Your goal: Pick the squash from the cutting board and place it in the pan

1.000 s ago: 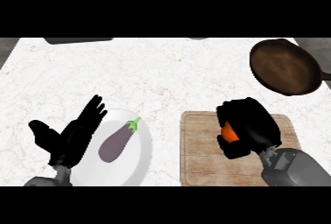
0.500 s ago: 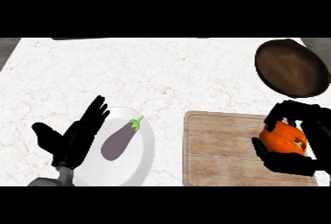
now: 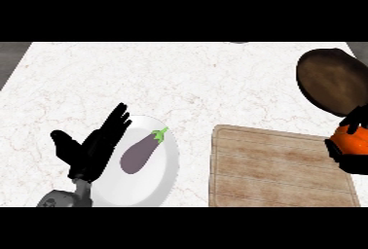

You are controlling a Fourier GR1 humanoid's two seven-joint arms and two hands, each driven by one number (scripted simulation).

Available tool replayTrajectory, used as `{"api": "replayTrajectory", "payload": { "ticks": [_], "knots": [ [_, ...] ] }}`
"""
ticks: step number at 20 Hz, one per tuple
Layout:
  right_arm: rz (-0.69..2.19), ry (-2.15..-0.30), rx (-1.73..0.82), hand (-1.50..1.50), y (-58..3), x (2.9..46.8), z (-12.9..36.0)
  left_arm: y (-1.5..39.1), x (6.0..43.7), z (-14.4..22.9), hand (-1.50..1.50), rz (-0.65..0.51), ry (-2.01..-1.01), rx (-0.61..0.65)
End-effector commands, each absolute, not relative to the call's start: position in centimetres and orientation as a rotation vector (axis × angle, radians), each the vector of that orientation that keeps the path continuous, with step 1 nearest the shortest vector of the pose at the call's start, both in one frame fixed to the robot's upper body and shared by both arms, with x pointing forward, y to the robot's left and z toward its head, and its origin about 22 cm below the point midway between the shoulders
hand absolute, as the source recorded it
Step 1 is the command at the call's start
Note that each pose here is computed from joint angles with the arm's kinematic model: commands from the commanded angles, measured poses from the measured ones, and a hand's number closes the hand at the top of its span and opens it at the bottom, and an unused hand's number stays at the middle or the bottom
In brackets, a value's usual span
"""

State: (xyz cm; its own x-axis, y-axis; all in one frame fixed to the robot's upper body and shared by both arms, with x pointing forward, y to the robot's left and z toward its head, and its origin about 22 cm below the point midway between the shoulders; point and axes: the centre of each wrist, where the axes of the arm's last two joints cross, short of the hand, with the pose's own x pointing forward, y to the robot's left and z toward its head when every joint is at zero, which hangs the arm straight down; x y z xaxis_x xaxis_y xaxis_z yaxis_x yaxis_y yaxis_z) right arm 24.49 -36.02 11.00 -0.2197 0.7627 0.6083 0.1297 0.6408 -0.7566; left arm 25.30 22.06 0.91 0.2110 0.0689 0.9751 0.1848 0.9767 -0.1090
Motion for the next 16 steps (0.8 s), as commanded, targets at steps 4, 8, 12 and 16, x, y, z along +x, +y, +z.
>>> {"api": "replayTrajectory", "payload": {
  "ticks": [4, 8, 12, 16],
  "knots": [
    [0.713, -1.715, -0.902, 1.5, -40.3, 29.4, 8.3, 23.1, 25.2, 2.0, 0.0, -0.088, -1.359, -0.24],
    [0.625, -1.724, -0.979, 1.5, -41.2, 32.0, 5.5, 21.9, 25.2, 1.5, 0.0, -0.099, -1.361, -0.218],
    [0.467, -1.738, -1.101, 1.5, -42.6, 34.4, 6.4, 20.0, 25.5, 1.0, 0.0, -0.124, -1.356, -0.255],
    [0.364, -1.745, -1.101, 1.5, -42.1, 36.7, 5.9, 21.5, 26.0, 1.5, 0.0, -0.131, -1.352, -0.28]
  ]
}}
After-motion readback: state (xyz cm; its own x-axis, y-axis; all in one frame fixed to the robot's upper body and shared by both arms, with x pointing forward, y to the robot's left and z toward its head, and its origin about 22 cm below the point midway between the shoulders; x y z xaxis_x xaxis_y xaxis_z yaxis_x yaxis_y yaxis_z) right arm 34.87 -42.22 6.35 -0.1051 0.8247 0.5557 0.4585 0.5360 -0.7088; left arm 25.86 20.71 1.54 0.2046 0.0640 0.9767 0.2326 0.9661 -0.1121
